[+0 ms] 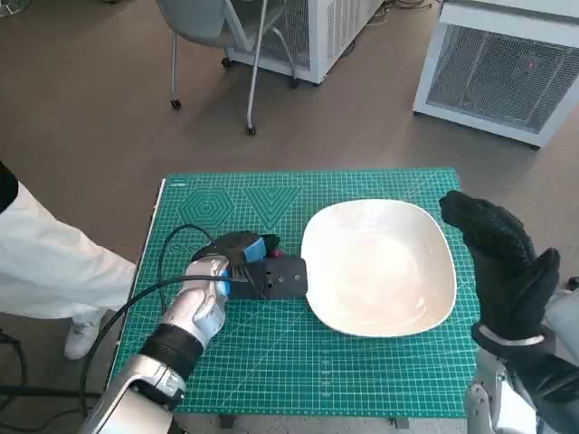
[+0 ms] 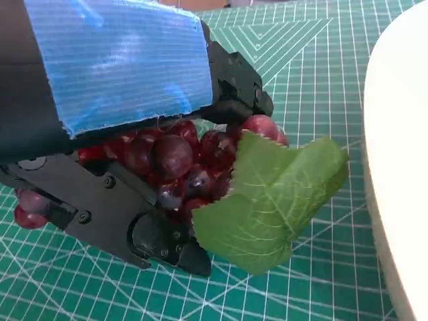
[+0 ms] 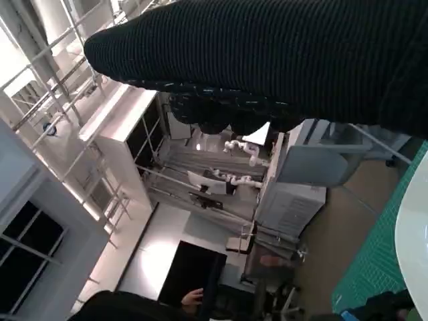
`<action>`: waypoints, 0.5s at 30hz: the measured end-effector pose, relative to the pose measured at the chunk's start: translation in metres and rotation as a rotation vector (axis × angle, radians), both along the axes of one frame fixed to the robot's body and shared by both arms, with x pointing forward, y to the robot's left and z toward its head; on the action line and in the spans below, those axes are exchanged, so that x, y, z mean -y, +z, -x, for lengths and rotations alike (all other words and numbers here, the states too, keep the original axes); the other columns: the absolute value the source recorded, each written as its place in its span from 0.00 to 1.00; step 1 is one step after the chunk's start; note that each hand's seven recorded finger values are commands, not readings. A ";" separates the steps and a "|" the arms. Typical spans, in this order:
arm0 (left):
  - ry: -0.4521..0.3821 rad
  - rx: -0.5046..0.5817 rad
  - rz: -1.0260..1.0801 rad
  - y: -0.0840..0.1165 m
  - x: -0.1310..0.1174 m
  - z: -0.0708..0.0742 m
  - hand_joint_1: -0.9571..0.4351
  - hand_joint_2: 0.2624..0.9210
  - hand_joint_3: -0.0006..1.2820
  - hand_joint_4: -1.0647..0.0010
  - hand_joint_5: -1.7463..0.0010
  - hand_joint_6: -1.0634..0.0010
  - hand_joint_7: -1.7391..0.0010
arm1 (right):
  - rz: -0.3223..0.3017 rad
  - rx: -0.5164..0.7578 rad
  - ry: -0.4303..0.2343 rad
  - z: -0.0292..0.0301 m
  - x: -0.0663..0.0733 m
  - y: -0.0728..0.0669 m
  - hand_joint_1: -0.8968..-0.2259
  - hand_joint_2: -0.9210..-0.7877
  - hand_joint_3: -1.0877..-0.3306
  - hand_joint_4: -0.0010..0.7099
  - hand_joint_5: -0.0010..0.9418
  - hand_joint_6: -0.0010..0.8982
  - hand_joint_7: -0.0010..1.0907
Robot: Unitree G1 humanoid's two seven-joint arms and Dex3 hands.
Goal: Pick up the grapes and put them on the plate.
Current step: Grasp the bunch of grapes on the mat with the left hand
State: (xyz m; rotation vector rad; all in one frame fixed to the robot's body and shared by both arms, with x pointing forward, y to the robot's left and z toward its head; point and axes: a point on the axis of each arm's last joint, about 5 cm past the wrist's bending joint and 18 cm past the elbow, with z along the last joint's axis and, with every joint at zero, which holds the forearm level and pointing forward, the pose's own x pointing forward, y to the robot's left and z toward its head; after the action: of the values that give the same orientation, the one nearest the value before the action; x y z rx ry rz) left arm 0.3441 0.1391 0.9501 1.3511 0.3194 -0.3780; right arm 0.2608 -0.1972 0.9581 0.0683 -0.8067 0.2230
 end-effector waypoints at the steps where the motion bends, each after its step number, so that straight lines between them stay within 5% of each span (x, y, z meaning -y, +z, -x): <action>1: 0.000 0.003 0.000 0.000 0.000 0.000 0.64 0.79 0.01 0.55 0.82 0.51 0.99 | 0.000 0.000 0.001 0.0000 0.000 0.000 0.64 0.00 0.70 0.89 0.00 0.30 0.60; 4: 0.000 0.014 -0.004 0.000 0.000 -0.001 0.67 0.81 0.01 0.67 0.40 0.47 0.99 | -0.001 -0.002 0.003 0.0000 -0.001 0.000 0.64 0.00 0.70 0.89 0.00 0.30 0.61; 6: 0.000 0.027 -0.009 0.000 0.000 -0.001 0.75 0.77 0.10 0.60 0.26 0.40 0.98 | -0.001 -0.004 0.004 -0.0001 -0.001 0.000 0.64 0.00 0.70 0.89 0.00 0.30 0.61; 10: -0.005 0.066 -0.024 -0.002 0.000 -0.001 0.87 0.70 0.26 0.38 0.29 0.28 0.83 | -0.001 -0.007 0.005 -0.0001 -0.001 0.000 0.64 0.00 0.70 0.89 0.00 0.30 0.61; 15: -0.026 0.130 -0.068 -0.004 0.001 0.000 0.72 0.91 0.18 0.46 0.26 0.44 0.37 | -0.002 -0.008 0.005 0.0000 -0.001 0.000 0.64 0.00 0.70 0.89 0.00 0.30 0.61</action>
State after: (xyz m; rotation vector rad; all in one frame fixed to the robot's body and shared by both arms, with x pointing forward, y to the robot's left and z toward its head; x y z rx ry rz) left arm 0.3443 0.1383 0.9466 1.4407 0.2084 -0.3012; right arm 0.2609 -0.1966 0.9584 0.0729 -0.7985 0.2268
